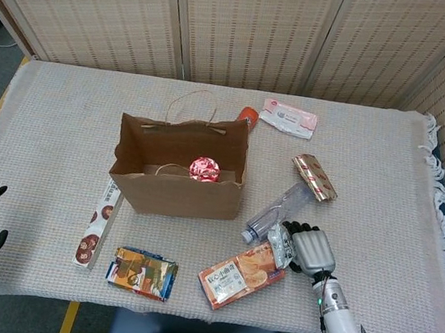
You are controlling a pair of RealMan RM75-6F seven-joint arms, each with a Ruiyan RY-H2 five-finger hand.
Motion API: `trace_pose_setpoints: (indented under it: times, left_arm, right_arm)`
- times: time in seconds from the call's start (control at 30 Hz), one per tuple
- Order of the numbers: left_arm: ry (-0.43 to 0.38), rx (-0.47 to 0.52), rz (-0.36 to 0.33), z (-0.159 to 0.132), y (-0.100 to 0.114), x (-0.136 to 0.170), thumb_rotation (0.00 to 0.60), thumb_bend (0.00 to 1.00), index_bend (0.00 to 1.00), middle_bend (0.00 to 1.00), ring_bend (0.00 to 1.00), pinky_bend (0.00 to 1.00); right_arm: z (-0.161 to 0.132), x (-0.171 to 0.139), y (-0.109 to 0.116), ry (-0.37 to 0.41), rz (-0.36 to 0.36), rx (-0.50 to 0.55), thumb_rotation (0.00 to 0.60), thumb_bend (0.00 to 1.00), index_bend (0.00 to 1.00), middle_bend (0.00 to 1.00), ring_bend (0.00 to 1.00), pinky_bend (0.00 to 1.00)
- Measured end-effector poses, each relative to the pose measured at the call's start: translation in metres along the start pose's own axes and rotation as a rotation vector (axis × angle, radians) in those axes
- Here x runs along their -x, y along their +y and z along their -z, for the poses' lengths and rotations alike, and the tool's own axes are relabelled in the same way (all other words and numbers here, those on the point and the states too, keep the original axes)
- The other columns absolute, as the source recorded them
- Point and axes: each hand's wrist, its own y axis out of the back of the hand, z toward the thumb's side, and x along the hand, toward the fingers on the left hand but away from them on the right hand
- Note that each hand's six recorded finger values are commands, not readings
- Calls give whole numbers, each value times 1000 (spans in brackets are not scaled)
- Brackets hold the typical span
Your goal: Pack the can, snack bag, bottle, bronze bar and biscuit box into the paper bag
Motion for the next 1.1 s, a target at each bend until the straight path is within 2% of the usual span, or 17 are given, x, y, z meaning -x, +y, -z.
trace_pose_setpoints:
  times: [0.1, 0.2, 0.23, 0.33, 0.5, 0.6, 0.77, 0.93, 1.03, 1.1]
  left_arm:
    - [0, 1, 0, 0, 0, 0, 600, 395, 45, 0, 0, 0]
    - [-1, 1, 0, 0, 0, 0, 600, 395, 45, 0, 0, 0]
    - [-1, 0, 0, 0, 0, 0, 600, 395, 45, 0, 0, 0]
    - [-1, -1, 0, 0, 0, 0, 600, 395, 45, 0, 0, 0]
    - [0, -4, -2, 0, 0, 0, 600, 395, 45, 0, 0, 0]
    - [1, -5, -2, -1, 0, 0, 600, 395, 45, 0, 0, 0]
    - [1, -9, -3, -1, 0, 0, 600, 396, 45, 0, 0, 0]
    - [1, -10, -4, -1, 0, 0, 600, 395, 45, 0, 0, 0]
    - [0, -14, -5, -1, 0, 0, 600, 395, 45, 0, 0, 0]
    - [-1, -14, -6, -1, 0, 1, 600, 395, 45, 0, 0, 0]
  right_arm:
    - [0, 6, -6, -11, -4, -22, 600, 258, 446, 433, 447, 498]
    - [3, 7, -8, -17, 3, -36, 600, 430, 666, 582, 617, 681]
    - [4, 7, -7, -17, 11, -38, 600, 463, 719, 622, 658, 740]
    - [8, 4, -1, -13, 41, -25, 600, 520, 787, 671, 705, 805]
    - [21, -5, 23, -13, 112, 47, 600, 540, 798, 678, 712, 808]
    - [31, -14, 50, -10, 181, 110, 600, 540, 798, 678, 712, 808]
    - [44, -29, 115, -10, 347, 205, 600, 540, 798, 678, 712, 808]
    - [37, -36, 183, 9, 528, 272, 600, 539, 797, 678, 712, 808]
    - [25, -34, 219, 24, 612, 264, 600, 539, 795, 678, 710, 808]
    - [17, -30, 234, 26, 637, 242, 600, 539, 795, 678, 710, 808]
